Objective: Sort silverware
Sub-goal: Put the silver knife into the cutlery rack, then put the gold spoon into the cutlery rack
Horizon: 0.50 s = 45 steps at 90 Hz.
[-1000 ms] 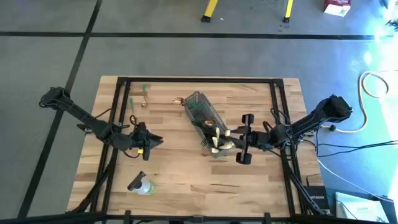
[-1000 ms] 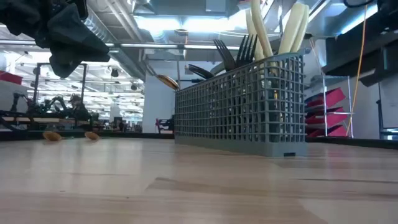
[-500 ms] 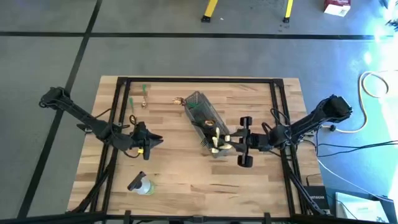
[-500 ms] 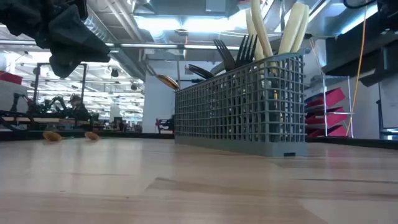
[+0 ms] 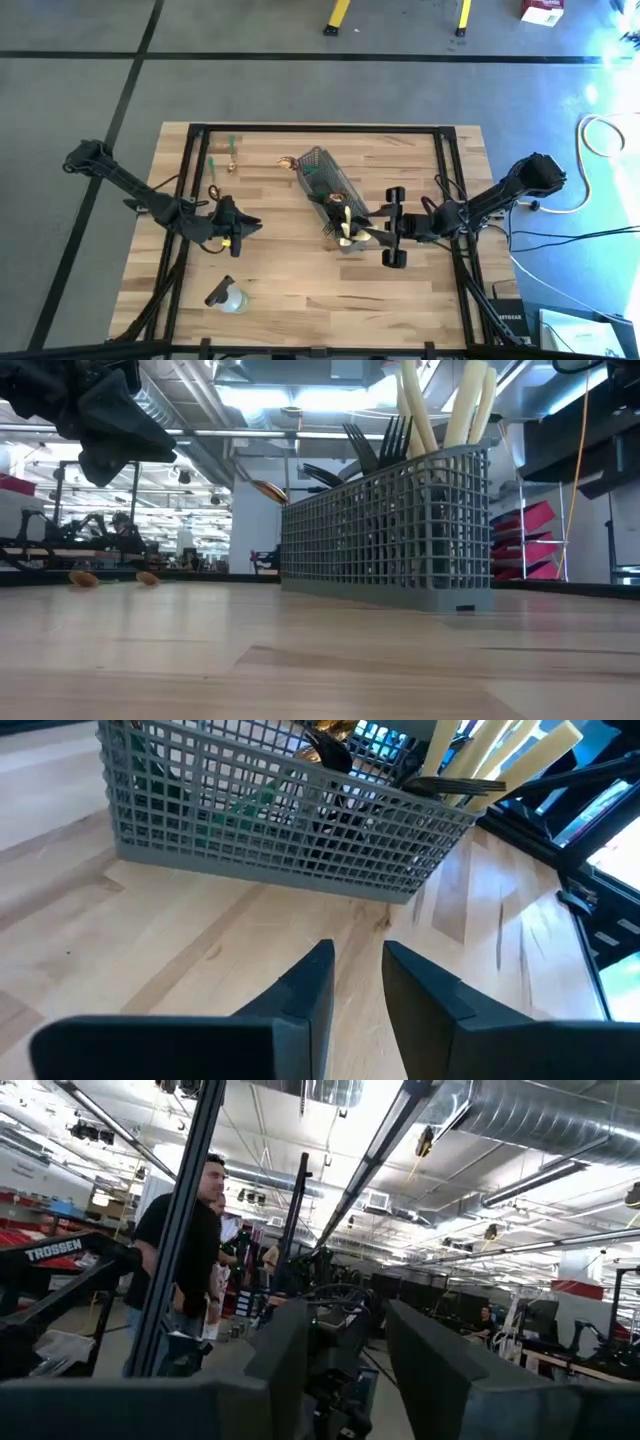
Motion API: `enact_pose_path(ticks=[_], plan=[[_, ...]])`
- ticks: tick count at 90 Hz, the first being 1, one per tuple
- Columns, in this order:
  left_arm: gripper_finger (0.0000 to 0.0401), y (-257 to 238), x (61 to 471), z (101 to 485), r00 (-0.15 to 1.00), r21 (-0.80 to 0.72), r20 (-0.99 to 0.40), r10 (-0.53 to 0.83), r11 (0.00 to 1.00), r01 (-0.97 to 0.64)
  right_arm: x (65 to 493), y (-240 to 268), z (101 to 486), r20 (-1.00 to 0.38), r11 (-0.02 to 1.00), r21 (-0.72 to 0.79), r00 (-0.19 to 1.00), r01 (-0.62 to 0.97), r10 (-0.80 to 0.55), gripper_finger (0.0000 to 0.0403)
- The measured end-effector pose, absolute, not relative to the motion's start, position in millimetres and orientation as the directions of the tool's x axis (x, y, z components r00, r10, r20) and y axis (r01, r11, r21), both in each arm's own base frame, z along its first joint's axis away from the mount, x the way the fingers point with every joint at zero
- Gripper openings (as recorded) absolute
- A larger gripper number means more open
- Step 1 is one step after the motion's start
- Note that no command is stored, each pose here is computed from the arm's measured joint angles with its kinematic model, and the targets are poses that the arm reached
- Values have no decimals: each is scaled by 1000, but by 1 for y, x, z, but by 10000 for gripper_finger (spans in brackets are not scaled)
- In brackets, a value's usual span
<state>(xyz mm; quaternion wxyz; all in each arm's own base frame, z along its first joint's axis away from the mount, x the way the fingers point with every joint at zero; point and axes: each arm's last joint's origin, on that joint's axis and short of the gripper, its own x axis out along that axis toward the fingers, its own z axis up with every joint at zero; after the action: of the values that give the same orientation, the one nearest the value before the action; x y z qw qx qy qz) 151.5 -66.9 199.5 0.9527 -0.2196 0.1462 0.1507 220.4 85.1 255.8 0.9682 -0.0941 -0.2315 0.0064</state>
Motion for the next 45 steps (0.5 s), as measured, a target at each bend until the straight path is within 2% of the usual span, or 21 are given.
enact_pose_path(ticks=[9, 23, 45], plan=[[72, -66, 152, 200, 907, -366, -334, 257, 851, -376, 218, 84, 260, 483, 986, -163, 874, 33, 51, 122], [72, -57, 153, 203, 869, -375, -275, 411, 786, -491, 215, 83, 264, 498, 987, -155, 866, 34, 48, 122], [72, -23, 162, 209, 724, -325, -207, 658, 652, -685, 218, 86, 258, 442, 976, -217, 892, -2, 100, 122]])
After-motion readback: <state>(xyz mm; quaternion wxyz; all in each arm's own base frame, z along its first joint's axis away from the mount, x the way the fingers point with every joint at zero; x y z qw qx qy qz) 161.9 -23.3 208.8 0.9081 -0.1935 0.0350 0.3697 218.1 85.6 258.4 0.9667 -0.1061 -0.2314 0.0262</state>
